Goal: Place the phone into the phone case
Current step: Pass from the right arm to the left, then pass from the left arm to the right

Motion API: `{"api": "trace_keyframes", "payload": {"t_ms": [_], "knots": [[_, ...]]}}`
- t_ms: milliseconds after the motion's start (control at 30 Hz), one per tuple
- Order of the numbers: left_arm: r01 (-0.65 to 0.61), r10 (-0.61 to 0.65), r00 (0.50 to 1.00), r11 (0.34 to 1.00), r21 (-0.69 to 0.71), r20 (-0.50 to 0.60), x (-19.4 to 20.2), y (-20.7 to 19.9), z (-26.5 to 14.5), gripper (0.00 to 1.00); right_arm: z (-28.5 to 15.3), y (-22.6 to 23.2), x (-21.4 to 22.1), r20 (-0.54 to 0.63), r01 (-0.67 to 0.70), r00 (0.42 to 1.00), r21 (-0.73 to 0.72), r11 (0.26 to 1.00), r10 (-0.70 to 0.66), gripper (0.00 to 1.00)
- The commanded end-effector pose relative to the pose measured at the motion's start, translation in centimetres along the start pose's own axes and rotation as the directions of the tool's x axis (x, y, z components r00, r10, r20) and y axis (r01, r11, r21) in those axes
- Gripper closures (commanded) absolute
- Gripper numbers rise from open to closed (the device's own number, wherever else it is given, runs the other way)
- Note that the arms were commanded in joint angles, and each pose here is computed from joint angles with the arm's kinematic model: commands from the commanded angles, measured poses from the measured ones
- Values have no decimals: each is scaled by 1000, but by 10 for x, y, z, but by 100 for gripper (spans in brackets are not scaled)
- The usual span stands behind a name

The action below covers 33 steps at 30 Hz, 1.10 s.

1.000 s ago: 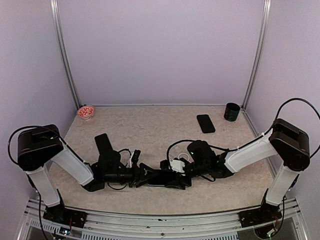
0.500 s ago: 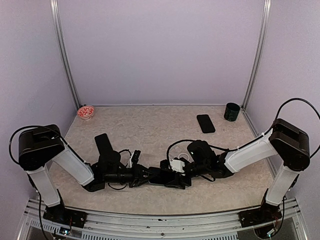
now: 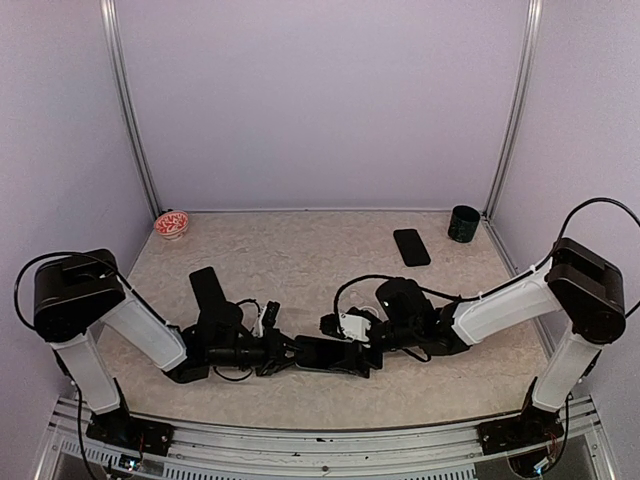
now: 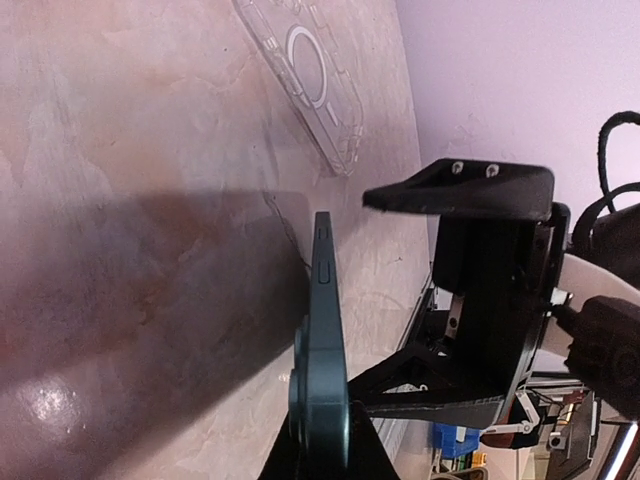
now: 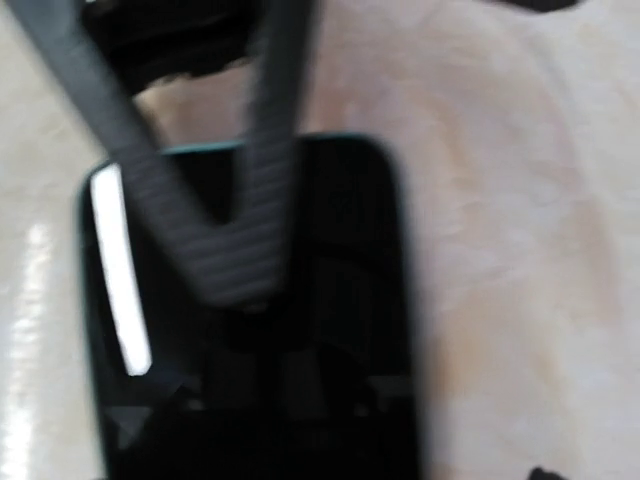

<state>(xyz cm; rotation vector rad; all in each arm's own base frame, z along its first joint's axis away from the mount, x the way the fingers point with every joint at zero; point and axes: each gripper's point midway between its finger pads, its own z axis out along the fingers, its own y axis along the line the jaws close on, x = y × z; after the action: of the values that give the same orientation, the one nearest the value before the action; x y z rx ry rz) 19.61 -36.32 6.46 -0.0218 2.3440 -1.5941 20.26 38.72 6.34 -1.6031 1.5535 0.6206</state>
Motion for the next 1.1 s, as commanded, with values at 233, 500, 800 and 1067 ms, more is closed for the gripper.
{"api": "trace_keyframes", "payload": {"t_ms": [233, 500, 800, 1067], "knots": [[-121, 119, 991, 992, 37, 62, -15, -35, -12, 100, -38, -37, -59, 112, -6, 994, 190, 982, -16, 0], [-242, 234, 965, 968, 57, 120, -25, -61, -26, 100, -77, -64, -90, 172, -176, 977, 299, 938, 129, 1], [-385, 357, 908, 918, 98, 221, -36, -98, -54, 100, -149, -67, -120, 441, -420, 856, 291, 859, 269, 1], [-507, 438, 846, 836, 209, 303, -36, -146, -80, 100, -163, -57, -119, 484, -594, 715, 41, 804, 504, 1]]}}
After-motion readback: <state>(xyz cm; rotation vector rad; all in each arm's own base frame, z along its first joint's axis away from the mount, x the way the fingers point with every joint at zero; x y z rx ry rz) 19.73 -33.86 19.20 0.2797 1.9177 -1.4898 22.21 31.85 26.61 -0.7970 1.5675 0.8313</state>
